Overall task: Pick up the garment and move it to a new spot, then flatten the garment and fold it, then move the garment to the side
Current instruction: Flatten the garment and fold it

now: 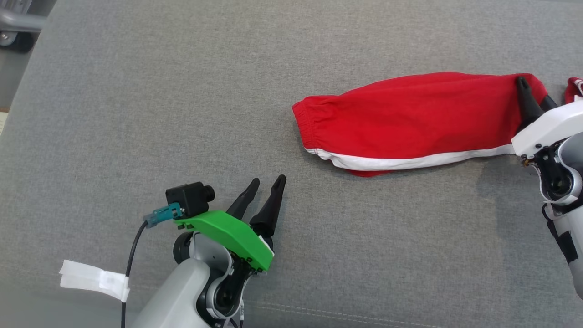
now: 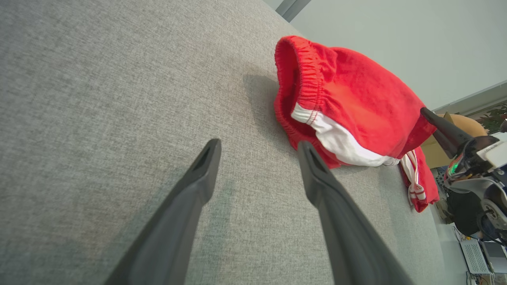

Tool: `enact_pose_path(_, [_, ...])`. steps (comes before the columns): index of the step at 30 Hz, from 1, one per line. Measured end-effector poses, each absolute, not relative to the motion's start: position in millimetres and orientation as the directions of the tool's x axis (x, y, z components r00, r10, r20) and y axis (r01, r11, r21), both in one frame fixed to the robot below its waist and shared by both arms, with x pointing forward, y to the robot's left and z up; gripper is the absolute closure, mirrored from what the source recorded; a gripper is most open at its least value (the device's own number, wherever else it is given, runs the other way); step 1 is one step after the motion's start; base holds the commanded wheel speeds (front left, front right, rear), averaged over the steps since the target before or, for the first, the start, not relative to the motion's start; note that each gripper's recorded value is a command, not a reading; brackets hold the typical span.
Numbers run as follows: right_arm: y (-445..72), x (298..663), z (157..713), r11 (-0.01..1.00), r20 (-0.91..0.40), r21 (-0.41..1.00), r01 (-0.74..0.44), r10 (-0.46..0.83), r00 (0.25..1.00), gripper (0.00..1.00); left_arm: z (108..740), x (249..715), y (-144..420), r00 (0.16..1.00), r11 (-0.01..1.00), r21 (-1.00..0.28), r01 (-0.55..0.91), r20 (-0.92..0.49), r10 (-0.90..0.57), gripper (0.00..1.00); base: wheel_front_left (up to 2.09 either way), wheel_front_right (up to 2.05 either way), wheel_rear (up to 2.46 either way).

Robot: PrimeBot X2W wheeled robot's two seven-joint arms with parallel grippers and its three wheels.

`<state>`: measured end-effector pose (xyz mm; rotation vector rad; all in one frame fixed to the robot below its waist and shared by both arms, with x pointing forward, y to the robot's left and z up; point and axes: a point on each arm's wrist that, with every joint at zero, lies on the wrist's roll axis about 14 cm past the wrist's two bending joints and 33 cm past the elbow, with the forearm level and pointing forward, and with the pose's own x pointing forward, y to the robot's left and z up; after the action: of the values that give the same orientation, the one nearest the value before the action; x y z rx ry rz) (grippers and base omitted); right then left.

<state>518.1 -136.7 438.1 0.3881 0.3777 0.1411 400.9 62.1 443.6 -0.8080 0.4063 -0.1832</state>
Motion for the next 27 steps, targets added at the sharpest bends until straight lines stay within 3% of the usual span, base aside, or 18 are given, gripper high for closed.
enact_pose_path(6, [-90,526,448,0.898,-0.275,0.376,-0.230,0.345,0.897,0.00,442,404,77,0.924,0.680,-0.733,-0.025,-0.276,-0.264,0.00,0.00,0.00,0.00])
enact_pose_path(10, [-94,523,455,0.906,-0.236,0.315,-0.282,0.362,0.902,0.00,445,407,69,0.920,0.675,-0.738,0.018,-0.251,-0.299,0.00,0.00,0.00,0.00])
enact_pose_path(21, [-182,508,451,0.979,-0.261,0.115,-0.167,0.192,0.946,0.00,448,420,30,0.865,0.686,-0.704,0.185,-0.215,-0.453,0.00,0.00,0.00,0.00])
enact_pose_path(27, [-197,496,453,0.980,-0.218,0.084,-0.179,0.194,0.956,0.00,436,423,8,0.826,0.666,-0.714,0.216,-0.229,-0.515,0.00,0.00,0.00,0.00])
